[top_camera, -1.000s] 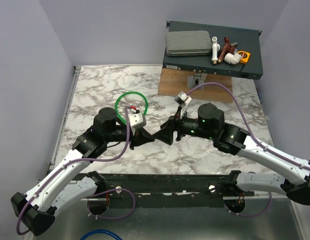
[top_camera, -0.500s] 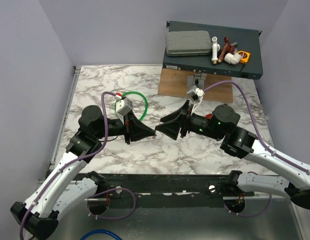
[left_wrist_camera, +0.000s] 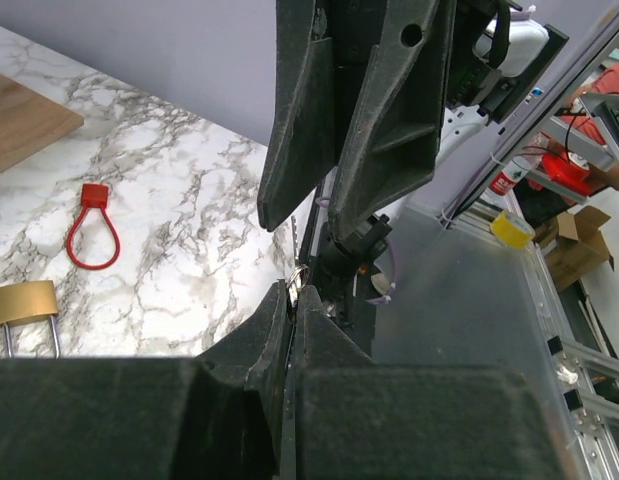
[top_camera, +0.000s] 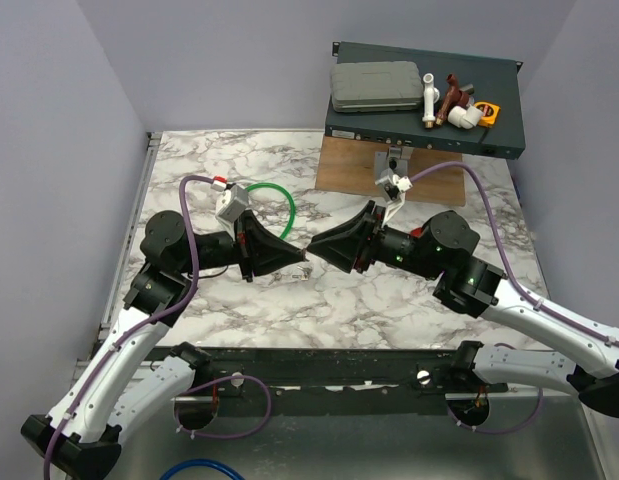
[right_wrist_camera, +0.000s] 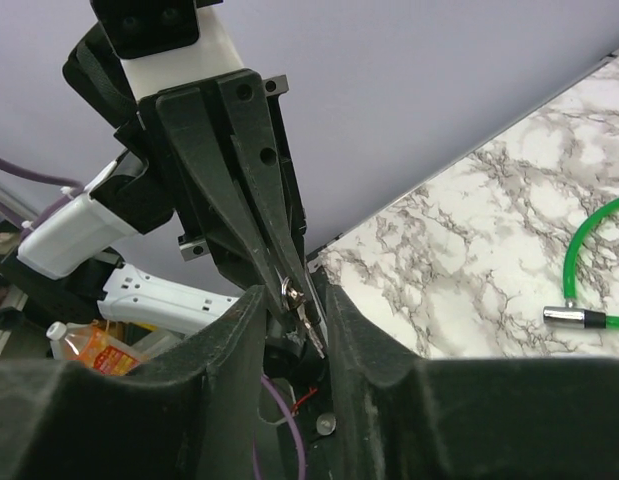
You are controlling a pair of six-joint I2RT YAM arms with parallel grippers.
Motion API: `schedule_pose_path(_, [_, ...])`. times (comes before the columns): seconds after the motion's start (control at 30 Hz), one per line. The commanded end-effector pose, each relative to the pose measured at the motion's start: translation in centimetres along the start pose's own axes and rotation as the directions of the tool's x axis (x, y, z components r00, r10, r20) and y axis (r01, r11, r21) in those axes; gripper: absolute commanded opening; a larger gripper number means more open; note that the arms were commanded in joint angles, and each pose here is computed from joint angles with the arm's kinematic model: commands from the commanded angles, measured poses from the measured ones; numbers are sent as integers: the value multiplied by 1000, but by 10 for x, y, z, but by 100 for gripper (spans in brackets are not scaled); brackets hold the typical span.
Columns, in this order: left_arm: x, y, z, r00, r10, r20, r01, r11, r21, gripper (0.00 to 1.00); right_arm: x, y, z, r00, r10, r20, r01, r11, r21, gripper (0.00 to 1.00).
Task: Unlock with the key
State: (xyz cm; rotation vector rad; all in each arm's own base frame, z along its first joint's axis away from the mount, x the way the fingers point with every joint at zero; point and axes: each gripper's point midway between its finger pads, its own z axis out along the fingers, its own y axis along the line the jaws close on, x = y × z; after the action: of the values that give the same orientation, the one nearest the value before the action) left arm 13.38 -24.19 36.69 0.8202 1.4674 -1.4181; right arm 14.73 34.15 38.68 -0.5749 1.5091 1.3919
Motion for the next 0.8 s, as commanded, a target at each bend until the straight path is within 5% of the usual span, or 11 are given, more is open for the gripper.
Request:
schedule_pose_path(0.0, [-14,-9,-2,999,23,37,-24,1000,8,0,1,4,2,1000,7,8,-6,999,-39,30])
schedule_pose_path(0.3, [-16,-7,-3,999,32,44,-32,999,-5,0,6,6,6,1000,8,-4,-8,998,-63,1])
schedule_pose_path(0.53, [-8,-1,-3,999,39,24,-38,999,-15,2,2,3,4,1000,-16,21,17,999,-51,1])
schedule_pose_path(0.63, [4,3,-5,999,37,-6,-37,999,-24,25,1,-2,3,998,-59,4,59,998,-19,1])
schedule_pose_path(0.67, [8,4,-6,999,42,-18,-43,999,-26,41,1,-4,3,997,-81,-12,81,997,-8,1])
schedule_pose_path(0.77, [16,9,-8,998,51,-40,-53,997,-48,68,8,-11,2,988,-137,-73,138,990,19,1])
